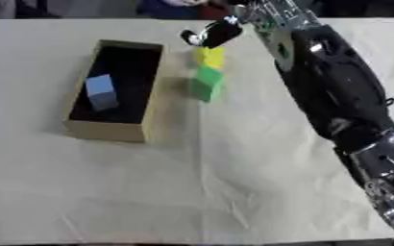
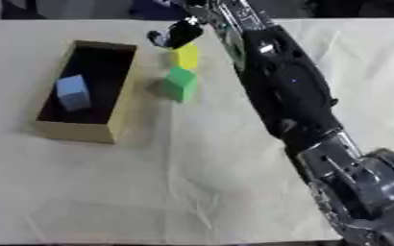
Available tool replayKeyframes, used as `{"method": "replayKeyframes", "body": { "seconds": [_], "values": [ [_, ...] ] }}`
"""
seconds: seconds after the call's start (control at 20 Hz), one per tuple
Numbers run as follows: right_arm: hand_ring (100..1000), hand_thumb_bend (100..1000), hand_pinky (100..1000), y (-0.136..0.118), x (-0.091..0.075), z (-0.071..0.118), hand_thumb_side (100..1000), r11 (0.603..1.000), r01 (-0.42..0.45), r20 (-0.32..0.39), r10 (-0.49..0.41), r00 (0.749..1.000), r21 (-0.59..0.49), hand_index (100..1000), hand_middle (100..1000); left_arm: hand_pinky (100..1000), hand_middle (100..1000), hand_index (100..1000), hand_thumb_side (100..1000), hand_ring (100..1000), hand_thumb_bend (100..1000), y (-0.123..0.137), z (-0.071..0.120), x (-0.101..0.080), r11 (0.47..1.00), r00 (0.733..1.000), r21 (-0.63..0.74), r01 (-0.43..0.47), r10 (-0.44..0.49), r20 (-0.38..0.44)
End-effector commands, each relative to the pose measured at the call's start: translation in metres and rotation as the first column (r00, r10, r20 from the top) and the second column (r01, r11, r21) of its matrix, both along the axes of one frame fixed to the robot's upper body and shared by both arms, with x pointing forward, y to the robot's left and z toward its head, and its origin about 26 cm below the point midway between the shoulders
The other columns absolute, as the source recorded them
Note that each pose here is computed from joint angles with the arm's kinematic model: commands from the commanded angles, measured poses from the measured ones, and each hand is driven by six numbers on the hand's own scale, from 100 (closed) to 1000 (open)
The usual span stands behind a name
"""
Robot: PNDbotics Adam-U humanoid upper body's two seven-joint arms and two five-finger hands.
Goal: Pick up objects on the table and place them in the box.
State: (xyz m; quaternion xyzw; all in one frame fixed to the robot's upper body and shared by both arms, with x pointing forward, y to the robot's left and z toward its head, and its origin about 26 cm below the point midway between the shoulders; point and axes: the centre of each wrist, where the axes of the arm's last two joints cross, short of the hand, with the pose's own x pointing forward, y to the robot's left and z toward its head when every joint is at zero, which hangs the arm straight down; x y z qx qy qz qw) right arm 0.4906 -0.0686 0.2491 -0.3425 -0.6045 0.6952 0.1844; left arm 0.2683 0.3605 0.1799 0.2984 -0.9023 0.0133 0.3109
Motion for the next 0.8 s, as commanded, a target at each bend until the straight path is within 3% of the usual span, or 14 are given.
{"method": "replayKeyframes", "body": {
  "seconds": [0.05,0.25,0.45,0.6,0.8],
  "values": [
    [937,351,889,-0.006,0.003,0.012,501,1.000,-0.014,-0.003,0.013,1.000,-0.019,896,733,733,721,798,746,621,100,0.002,0.010,-0.002,0.999,1.000,0.037,-0.004,0.004,0.022],
    [934,296,894,-0.011,0.006,0.001,453,0.999,-0.013,-0.078,0.009,0.997,-0.039,895,728,733,721,797,745,621,100,0.003,0.010,-0.002,0.999,1.000,0.039,-0.006,0.005,0.020],
    [931,293,896,-0.020,0.008,-0.007,514,0.999,0.007,-0.142,-0.012,0.990,-0.032,894,720,732,721,797,745,621,100,0.003,0.010,-0.003,0.999,1.000,0.038,-0.008,0.007,0.018],
    [934,329,897,-0.028,0.010,-0.014,616,0.999,0.035,-0.177,-0.040,0.983,-0.029,896,709,732,721,797,745,620,100,0.003,0.009,-0.003,0.999,1.000,0.039,-0.010,0.009,0.016],
    [935,327,899,-0.033,0.009,-0.016,643,0.999,0.050,-0.197,-0.053,0.979,-0.021,895,703,732,721,796,744,620,100,0.003,0.009,-0.003,0.999,1.000,0.040,-0.010,0.009,0.013]
  ]
}}
